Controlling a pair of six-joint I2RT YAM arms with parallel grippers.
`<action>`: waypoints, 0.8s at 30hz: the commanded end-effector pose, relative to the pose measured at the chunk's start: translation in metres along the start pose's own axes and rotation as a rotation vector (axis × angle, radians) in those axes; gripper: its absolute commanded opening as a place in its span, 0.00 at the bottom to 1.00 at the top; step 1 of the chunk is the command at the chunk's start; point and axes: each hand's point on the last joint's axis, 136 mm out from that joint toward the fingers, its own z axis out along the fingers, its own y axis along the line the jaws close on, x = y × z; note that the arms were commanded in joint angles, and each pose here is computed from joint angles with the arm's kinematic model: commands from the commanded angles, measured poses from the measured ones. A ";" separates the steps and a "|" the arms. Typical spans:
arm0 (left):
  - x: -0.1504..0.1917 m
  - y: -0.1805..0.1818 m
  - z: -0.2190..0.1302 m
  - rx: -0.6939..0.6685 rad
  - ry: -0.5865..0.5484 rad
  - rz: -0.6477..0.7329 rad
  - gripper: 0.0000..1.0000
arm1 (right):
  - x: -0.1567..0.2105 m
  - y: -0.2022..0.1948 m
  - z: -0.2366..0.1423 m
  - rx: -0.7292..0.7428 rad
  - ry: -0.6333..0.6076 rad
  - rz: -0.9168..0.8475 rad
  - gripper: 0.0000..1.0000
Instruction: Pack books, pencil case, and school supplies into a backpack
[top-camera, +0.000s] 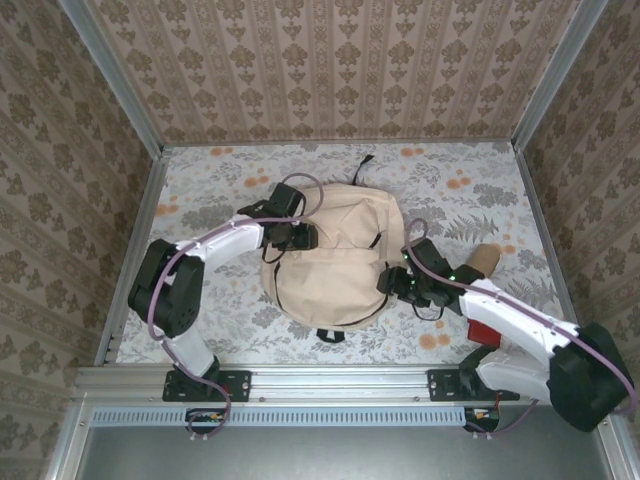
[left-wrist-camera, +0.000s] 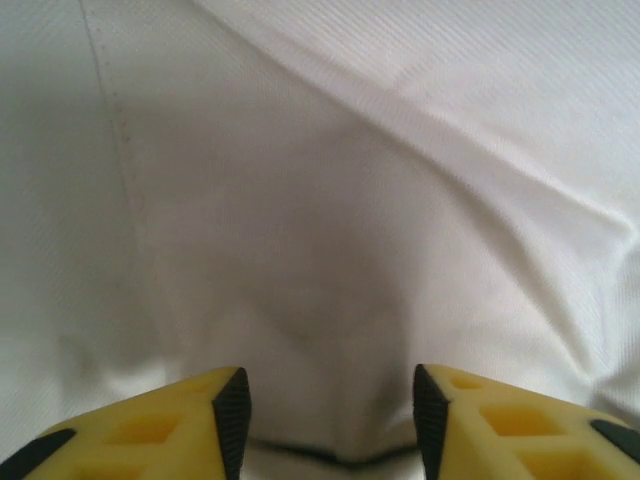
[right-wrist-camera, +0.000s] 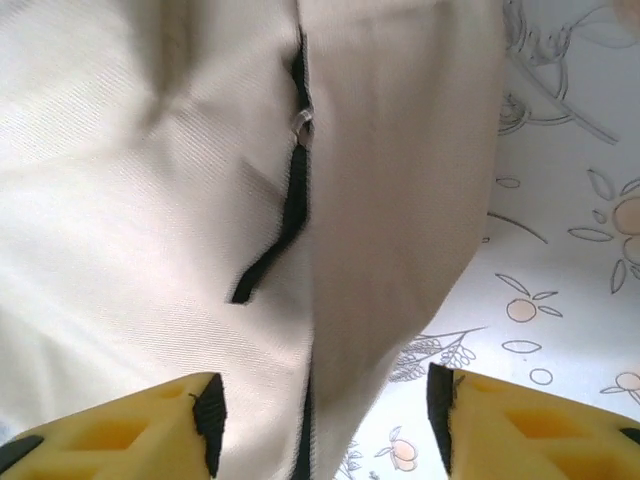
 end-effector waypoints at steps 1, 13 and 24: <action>-0.009 -0.023 -0.036 -0.035 -0.060 0.087 0.55 | -0.024 0.000 -0.026 0.015 -0.092 -0.014 0.70; -0.018 -0.130 -0.022 0.007 -0.065 0.290 0.56 | -0.096 -0.007 -0.031 -0.157 -0.178 0.118 0.86; -0.003 -0.156 0.022 -0.137 0.063 0.425 0.51 | -0.111 -0.022 -0.004 -0.226 -0.104 0.202 0.83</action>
